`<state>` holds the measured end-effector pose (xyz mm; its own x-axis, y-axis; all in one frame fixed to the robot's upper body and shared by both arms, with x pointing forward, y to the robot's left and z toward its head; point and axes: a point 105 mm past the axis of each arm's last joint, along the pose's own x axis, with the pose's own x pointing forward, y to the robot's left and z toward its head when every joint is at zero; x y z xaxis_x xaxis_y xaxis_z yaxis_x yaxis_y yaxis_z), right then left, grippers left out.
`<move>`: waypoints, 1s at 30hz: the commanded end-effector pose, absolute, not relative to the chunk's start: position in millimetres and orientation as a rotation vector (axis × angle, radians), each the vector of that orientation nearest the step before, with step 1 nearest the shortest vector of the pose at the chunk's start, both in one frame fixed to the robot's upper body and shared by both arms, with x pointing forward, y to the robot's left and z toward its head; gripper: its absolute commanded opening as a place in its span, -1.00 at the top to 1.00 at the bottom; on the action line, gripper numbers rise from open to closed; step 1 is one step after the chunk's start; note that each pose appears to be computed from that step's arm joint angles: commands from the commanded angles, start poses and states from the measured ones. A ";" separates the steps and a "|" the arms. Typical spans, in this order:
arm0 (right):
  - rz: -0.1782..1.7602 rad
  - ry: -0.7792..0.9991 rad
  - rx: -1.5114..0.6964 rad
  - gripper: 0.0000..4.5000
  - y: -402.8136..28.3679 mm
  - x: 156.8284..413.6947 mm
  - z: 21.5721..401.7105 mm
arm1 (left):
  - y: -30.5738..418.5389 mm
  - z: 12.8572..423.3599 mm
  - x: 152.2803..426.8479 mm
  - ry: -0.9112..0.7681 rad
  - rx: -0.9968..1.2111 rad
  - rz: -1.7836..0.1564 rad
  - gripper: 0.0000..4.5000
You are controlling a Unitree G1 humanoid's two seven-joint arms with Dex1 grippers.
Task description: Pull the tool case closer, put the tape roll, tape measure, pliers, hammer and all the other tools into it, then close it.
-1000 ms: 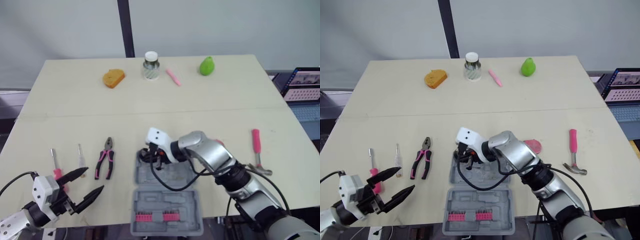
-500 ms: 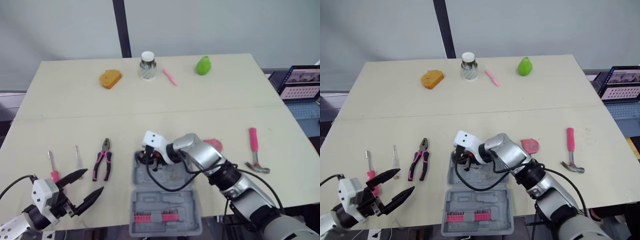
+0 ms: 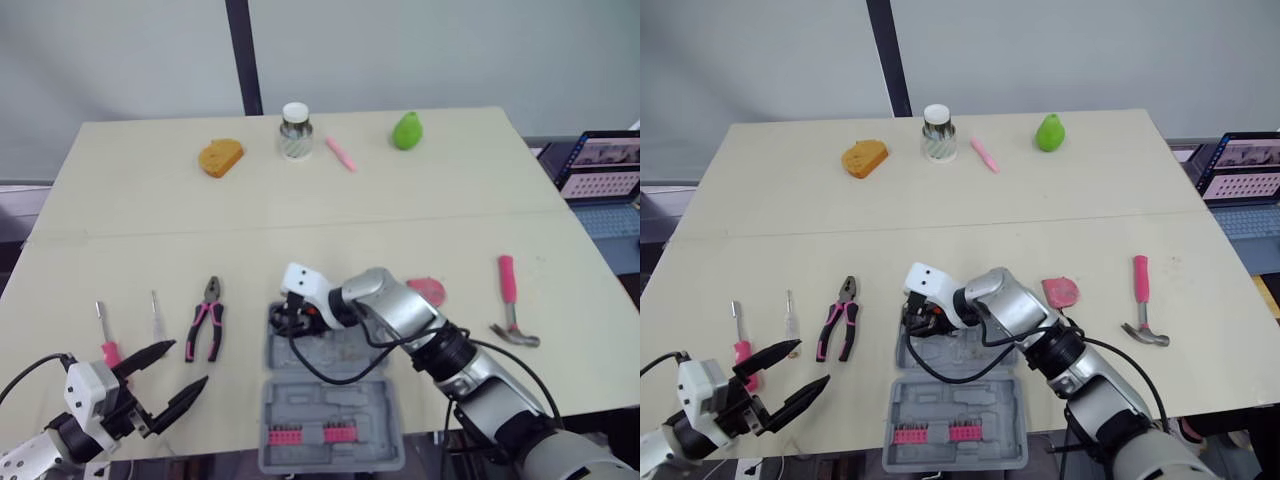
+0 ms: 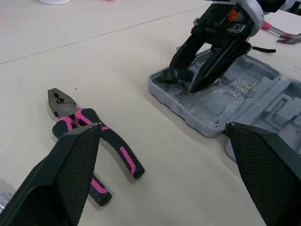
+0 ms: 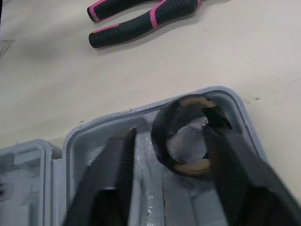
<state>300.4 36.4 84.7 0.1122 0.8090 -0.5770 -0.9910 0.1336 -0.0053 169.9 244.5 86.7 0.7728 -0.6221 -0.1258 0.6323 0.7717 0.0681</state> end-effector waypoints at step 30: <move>1.389 0.229 -0.335 0.69 49.0 303.2 122.7 | 241.6 90.4 175.0 0.079 0.122 -0.697 -1.00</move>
<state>304.5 43.8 112.2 0.1631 0.8997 -0.4048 -0.9866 0.1459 -0.0732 174.8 238.8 85.4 0.7608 -0.6376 -0.1209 0.6472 0.7593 0.0679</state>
